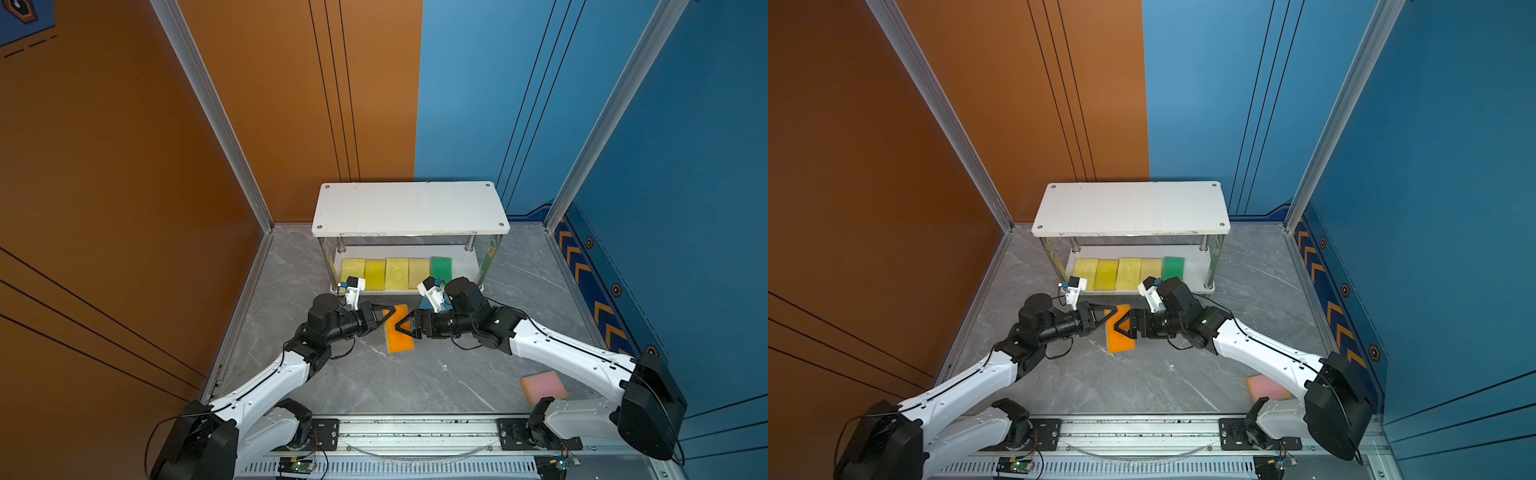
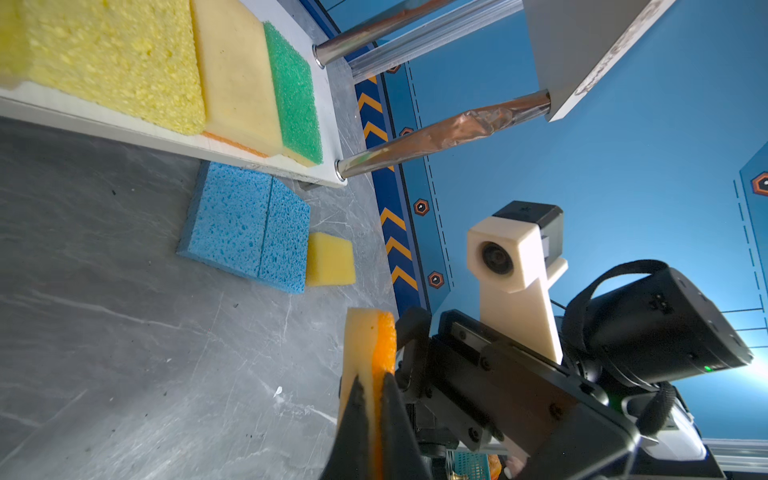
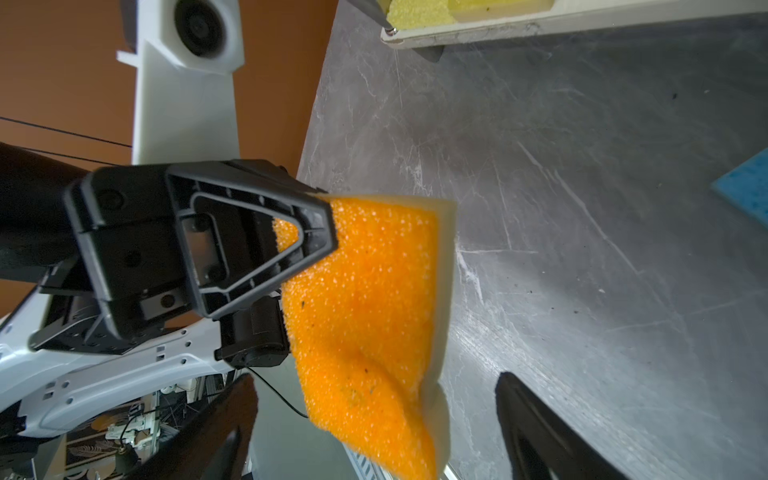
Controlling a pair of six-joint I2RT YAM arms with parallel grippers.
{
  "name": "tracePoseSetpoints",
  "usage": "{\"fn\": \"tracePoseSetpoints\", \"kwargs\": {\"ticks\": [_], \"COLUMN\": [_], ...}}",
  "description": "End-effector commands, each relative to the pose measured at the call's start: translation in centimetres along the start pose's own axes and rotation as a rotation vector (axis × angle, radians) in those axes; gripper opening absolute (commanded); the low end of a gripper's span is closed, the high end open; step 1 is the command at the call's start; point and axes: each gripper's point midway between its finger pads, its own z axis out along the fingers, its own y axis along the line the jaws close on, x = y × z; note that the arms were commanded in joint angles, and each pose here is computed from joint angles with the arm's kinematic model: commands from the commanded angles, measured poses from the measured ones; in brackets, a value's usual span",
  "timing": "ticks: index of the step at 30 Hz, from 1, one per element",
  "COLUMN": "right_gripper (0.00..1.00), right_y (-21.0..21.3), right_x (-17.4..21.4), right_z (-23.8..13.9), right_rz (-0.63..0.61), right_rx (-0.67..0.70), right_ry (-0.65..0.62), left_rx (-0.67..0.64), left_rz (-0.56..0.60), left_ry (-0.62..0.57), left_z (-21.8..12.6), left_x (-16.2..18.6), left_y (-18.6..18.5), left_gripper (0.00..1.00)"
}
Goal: Place and organize the cleaning sponges onto the shelf
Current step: 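Raise the orange sponge upright toward the shelf while the left gripper hovers nearby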
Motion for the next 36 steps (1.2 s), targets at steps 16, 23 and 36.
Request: {"fn": "tracePoseSetpoints", "kwargs": {"ticks": [16,23,36], "right_gripper": [0.6,0.42,0.16], "right_y": [1.4,2.2,2.0], "right_x": [0.5,0.5,0.4], "right_z": [0.6,1.5,1.0], "right_rz": [0.008,-0.004,-0.019], "right_rx": [-0.08,-0.093,-0.052], "right_ry": [-0.004,0.009,-0.017], "left_rx": [0.085,0.084,0.084], "left_rz": [-0.107,-0.106,-0.115], "left_ry": [-0.107,-0.113,-0.129], "left_z": [-1.3,-1.5,-2.4], "left_x": [-3.2,-3.3,-3.5], "left_y": [-1.7,-1.6,-1.1], "left_gripper": [0.0,0.0,0.02]}}
